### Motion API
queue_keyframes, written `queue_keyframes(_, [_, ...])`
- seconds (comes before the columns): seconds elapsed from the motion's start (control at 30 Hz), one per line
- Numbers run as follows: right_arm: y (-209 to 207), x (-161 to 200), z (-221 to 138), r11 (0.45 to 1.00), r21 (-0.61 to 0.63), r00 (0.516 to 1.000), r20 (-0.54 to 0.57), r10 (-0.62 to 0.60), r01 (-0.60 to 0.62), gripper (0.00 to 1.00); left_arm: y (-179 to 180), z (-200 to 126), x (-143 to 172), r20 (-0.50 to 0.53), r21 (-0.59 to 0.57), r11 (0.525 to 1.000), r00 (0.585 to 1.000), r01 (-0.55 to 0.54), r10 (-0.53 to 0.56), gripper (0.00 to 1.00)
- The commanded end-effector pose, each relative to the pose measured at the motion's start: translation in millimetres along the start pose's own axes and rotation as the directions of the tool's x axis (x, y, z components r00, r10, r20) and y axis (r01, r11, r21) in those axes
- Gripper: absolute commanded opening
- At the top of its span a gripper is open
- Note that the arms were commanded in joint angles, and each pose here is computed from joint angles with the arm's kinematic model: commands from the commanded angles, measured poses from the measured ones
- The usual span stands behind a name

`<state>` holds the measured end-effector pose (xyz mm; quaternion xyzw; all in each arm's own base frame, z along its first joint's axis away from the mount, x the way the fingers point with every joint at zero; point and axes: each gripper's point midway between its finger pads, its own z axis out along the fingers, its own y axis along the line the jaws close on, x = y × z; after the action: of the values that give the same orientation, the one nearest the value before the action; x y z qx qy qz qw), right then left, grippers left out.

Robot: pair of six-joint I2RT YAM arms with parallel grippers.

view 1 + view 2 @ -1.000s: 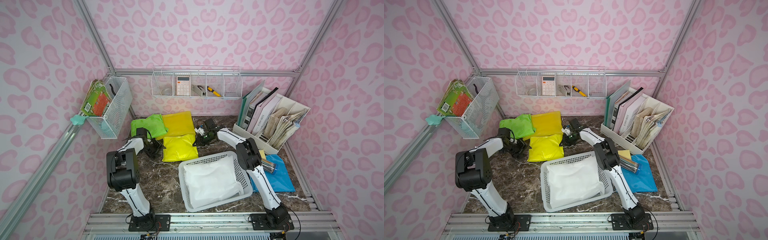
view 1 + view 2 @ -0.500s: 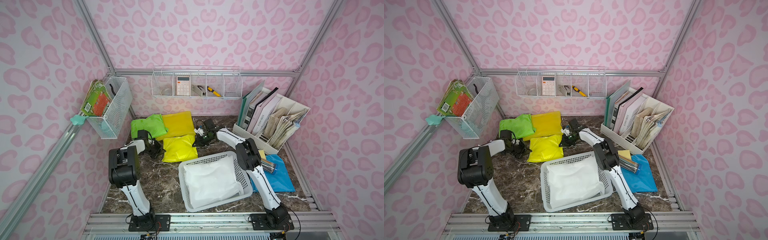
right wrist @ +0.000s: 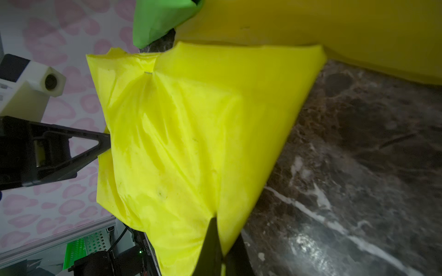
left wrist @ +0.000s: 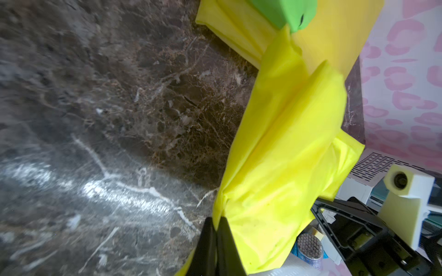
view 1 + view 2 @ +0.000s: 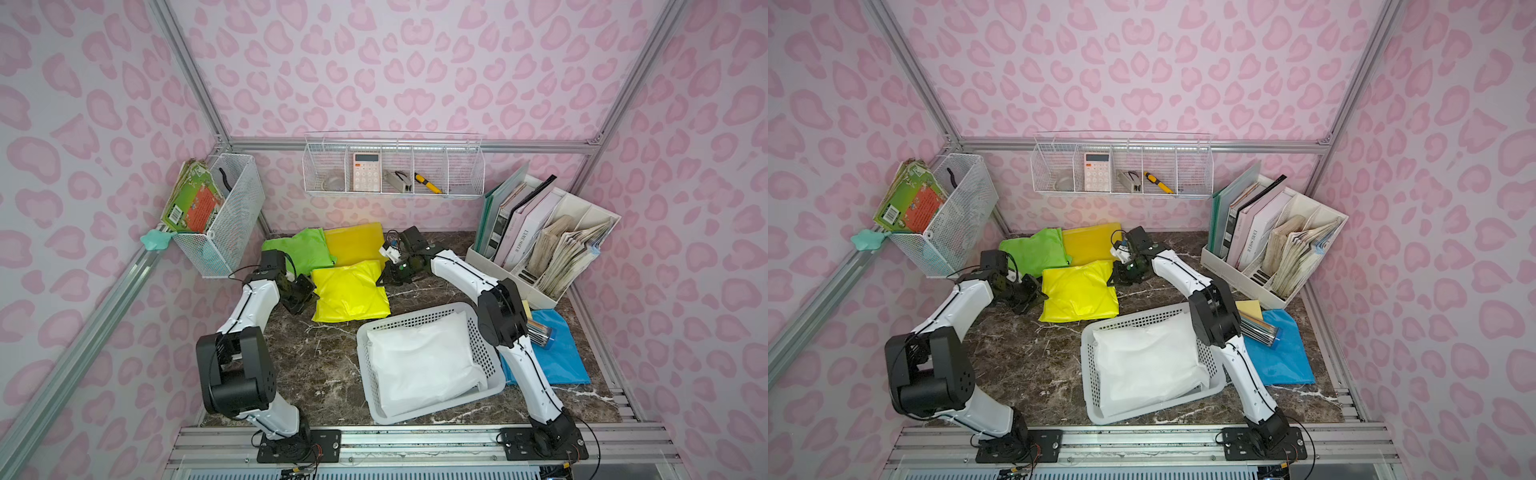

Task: Put the folded raincoat in the basket
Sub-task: Pick up the raincoat from the center of the board, then place the raincoat in the basket.

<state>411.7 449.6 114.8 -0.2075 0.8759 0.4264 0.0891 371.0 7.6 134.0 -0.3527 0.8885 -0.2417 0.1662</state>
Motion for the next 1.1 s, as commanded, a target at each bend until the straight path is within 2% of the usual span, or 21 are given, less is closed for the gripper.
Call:
queue_keyframes(0.0, [28.1, -21.3, -18.4, 0.999, -0.022, 0.996, 0.084, -0.029, 0.031, 0.00, 6.2, -32.0, 15.5, -0.004, -0.063, 0.998, 1.000, -0.006, 0.006, 0.00])
queue_keyframes(0.13, [61.5, -28.6, -51.8, 0.997, -0.041, 0.990, 0.131, -0.058, 0.064, 0.00, -12.0, -73.9, 28.0, 0.023, -0.018, 1.000, 1.000, -0.009, 0.009, 0.00])
queue_keyframes(0.27, [87.5, -18.0, -90.3, 0.993, -0.053, 0.982, 0.166, -0.094, 0.104, 0.00, -15.8, -84.2, 61.7, -0.062, 0.047, 0.995, 0.995, 0.086, -0.083, 0.00])
queue_keyframes(0.33, [82.2, -4.5, -108.7, 0.996, -0.040, 0.984, 0.159, -0.074, 0.081, 0.00, -18.2, -82.9, 85.9, -0.100, 0.051, 0.994, 0.991, 0.092, -0.087, 0.00])
queue_keyframes(0.47, [56.9, 36.1, -136.7, 0.999, 0.034, 0.990, 0.140, -0.035, 0.030, 0.00, -32.0, -81.6, 138.1, -0.130, 0.054, 0.998, 0.991, 0.035, -0.028, 0.00])
queue_keyframes(0.67, [4.9, 129.1, -183.0, 0.989, 0.128, 0.988, 0.145, 0.061, -0.080, 0.00, -41.3, -58.0, 214.3, -0.195, 0.044, 0.998, 0.980, -0.038, 0.045, 0.00])
queue_keyframes(0.77, [-22.6, 167.3, -199.7, 0.975, 0.171, 0.982, 0.147, 0.117, -0.141, 0.00, -51.0, -37.6, 246.7, -0.236, 0.056, 0.995, 0.967, -0.085, 0.096, 0.00])
queue_keyframes(0.83, [-36.0, 187.4, -203.6, 0.969, 0.189, 0.981, 0.139, 0.136, -0.161, 0.00, -53.2, -24.0, 262.7, -0.246, 0.019, 0.992, 0.961, -0.128, 0.129, 0.00])
queue_keyframes(0.93, [-49.4, 206.1, -205.4, 0.963, 0.193, 0.976, 0.144, 0.163, -0.190, 0.00, -56.4, -5.7, 285.5, -0.285, -0.033, 0.976, 0.938, -0.214, 0.196, 0.00])
queue_keyframes(1.07, [-60.4, 215.8, -201.7, 0.957, 0.192, 0.971, 0.142, 0.193, -0.218, 0.00, -48.3, 16.6, 302.2, -0.316, -0.069, 0.968, 0.925, -0.243, 0.210, 0.00])
